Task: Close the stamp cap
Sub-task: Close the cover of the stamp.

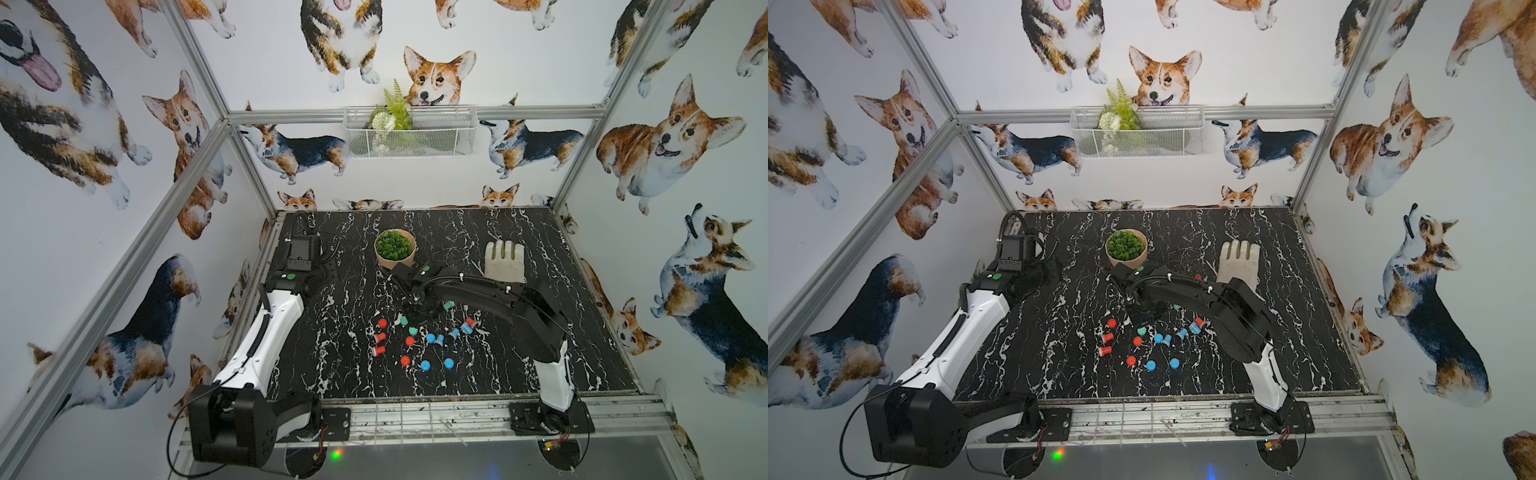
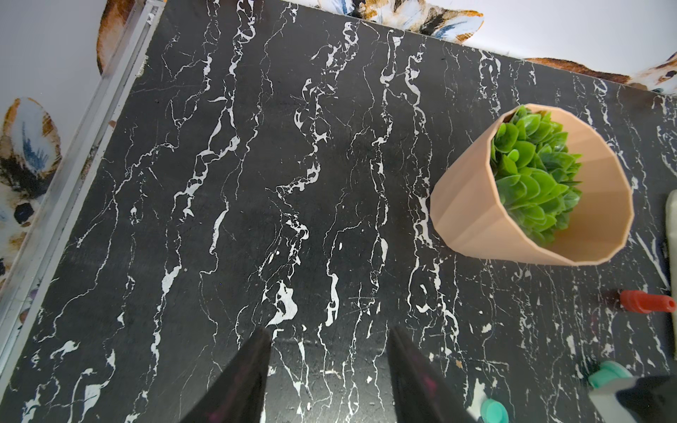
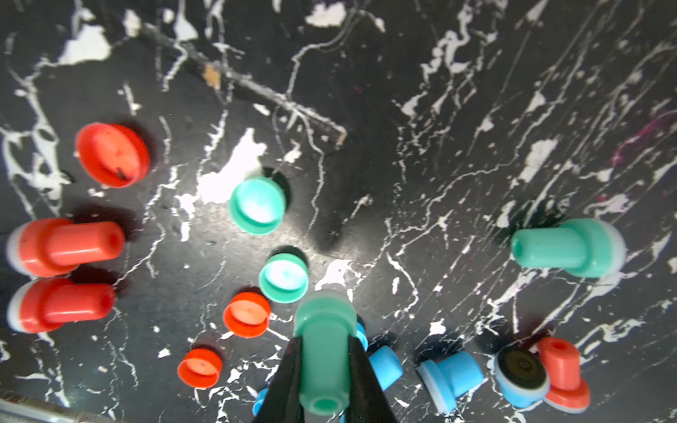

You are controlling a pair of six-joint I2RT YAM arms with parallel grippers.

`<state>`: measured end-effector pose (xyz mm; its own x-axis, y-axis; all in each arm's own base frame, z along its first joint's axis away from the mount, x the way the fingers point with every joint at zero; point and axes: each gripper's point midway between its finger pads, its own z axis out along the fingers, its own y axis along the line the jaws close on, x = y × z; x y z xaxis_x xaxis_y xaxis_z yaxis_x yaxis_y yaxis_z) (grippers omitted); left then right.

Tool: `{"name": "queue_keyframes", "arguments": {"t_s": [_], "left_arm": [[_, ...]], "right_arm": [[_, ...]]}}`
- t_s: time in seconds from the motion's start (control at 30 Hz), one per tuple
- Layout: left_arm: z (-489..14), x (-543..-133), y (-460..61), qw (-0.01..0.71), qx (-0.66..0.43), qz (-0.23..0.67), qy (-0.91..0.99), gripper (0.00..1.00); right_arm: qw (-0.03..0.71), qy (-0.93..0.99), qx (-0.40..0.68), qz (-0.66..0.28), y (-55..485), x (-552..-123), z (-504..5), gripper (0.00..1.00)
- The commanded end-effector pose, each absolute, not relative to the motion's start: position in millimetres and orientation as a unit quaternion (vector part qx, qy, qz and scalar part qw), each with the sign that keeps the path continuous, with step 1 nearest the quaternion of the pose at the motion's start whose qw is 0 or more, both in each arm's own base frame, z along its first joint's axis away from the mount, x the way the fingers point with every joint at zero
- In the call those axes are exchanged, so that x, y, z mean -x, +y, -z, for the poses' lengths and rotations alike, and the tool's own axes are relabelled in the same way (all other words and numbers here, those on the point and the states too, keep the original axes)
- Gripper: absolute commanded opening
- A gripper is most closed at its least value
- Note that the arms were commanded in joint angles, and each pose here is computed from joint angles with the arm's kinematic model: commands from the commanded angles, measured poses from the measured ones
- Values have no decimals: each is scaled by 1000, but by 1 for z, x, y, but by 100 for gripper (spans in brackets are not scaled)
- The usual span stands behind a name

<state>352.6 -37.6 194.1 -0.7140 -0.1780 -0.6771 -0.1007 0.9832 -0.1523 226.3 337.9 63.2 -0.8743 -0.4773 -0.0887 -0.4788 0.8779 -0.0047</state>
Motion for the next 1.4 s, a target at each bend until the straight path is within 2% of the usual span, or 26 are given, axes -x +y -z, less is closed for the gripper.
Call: {"name": "queue_keyframes", "arguments": {"t_s": [0.0, 1.37], "left_arm": [[-199, -355, -37, 381, 77, 54, 920, 55], [-199, -356, -38, 380, 76, 55, 920, 55]], "right_arm": [[28, 969, 247, -4, 342, -217, -60, 11], [18, 966, 258, 15, 344, -216, -40, 11]]}}
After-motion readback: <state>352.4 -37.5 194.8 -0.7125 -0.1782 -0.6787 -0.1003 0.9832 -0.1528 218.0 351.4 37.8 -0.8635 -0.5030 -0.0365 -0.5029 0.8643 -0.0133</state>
